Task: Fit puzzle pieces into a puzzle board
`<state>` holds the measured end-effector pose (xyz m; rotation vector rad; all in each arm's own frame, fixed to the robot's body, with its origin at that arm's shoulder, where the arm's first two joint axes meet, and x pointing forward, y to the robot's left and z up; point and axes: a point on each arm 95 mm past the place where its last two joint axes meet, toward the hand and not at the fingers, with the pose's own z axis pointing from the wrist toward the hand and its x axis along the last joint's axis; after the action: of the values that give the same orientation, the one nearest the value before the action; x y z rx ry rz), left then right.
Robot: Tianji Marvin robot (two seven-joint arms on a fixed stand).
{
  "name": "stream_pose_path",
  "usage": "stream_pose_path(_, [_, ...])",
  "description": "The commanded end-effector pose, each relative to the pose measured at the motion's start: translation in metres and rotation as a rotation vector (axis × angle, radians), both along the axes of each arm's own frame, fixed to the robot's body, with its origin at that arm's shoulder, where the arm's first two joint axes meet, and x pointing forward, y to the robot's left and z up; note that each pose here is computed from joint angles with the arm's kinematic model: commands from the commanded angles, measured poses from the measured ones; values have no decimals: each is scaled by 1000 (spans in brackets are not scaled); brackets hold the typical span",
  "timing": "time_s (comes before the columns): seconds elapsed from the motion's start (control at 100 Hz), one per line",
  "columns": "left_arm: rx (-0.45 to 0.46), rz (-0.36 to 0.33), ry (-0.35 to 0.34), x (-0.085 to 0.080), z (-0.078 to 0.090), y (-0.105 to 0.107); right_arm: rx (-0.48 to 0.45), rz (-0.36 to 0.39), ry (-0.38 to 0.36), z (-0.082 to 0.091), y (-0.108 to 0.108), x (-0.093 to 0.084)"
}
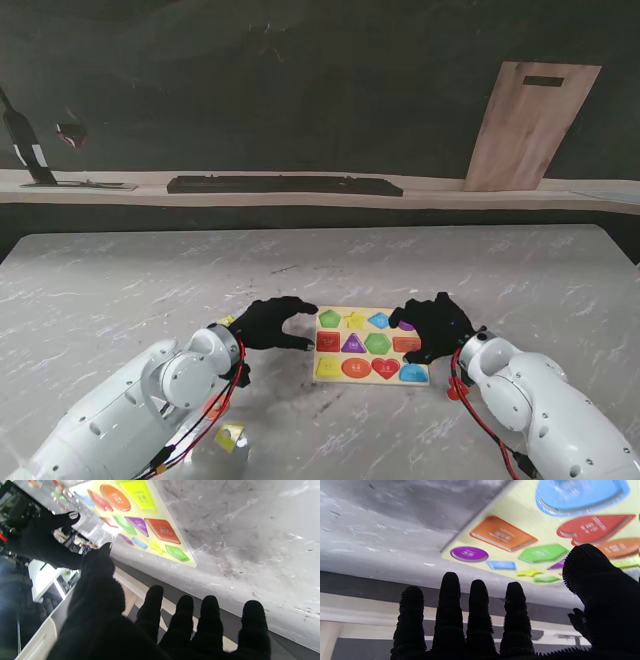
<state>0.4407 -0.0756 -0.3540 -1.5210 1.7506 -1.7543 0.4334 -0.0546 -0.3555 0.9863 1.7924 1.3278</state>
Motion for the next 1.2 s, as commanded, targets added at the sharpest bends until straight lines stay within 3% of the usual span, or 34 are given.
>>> stream_pose_path(0.0, [21, -15, -4, 7, 4, -5, -13, -18, 27, -9, -8, -4])
stream_pose_path(0.41, [206, -116, -8, 19, -13, -27, -70, -83, 84, -21, -17, -4])
stream_pose_path(0.83, [282, -151, -21, 34, -26, -44, -77, -102, 150, -33, -12, 6])
stream_pose_path(1.19, [448, -221, -144, 38, -30, -49, -66, -84, 176, -39, -7, 7])
